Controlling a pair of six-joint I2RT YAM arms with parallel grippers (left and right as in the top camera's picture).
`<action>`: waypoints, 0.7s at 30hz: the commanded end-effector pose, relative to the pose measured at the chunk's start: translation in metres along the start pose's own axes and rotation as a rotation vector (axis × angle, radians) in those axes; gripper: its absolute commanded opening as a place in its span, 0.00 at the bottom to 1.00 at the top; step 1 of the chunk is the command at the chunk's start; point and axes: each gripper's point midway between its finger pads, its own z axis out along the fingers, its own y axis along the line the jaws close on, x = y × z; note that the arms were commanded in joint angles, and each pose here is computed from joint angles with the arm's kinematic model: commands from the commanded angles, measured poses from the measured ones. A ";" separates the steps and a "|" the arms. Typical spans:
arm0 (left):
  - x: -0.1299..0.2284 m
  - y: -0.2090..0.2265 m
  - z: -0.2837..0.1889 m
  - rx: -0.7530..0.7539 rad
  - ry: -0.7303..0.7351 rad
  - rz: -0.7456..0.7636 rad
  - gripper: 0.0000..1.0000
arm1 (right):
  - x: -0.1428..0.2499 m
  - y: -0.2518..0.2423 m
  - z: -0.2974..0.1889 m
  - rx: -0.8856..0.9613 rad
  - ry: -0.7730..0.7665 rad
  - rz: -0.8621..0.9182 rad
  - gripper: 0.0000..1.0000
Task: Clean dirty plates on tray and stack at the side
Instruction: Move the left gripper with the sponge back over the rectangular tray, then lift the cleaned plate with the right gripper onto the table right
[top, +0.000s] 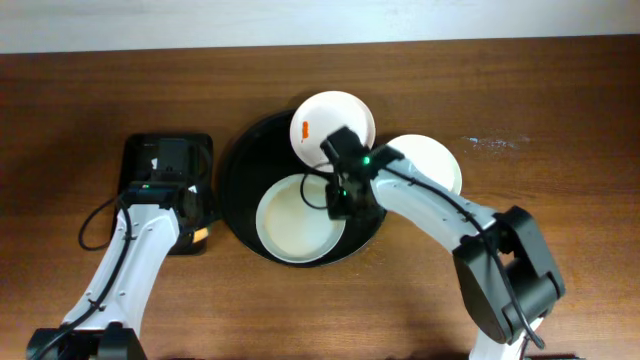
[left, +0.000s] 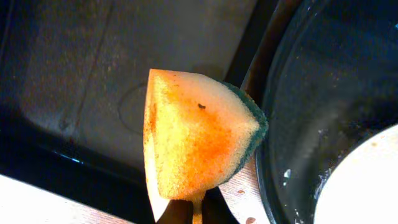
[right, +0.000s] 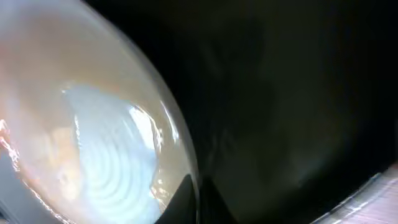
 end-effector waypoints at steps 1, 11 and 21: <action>0.001 0.001 -0.002 0.007 -0.003 -0.009 0.00 | -0.042 -0.008 -0.040 0.125 -0.157 -0.082 0.04; 0.001 0.001 -0.002 0.004 -0.004 -0.001 0.00 | -0.072 -0.028 -0.088 0.441 -0.299 -0.283 0.04; -0.002 0.000 -0.002 0.008 -0.015 -0.003 0.00 | -0.069 0.025 -0.139 0.795 -0.563 -0.498 0.04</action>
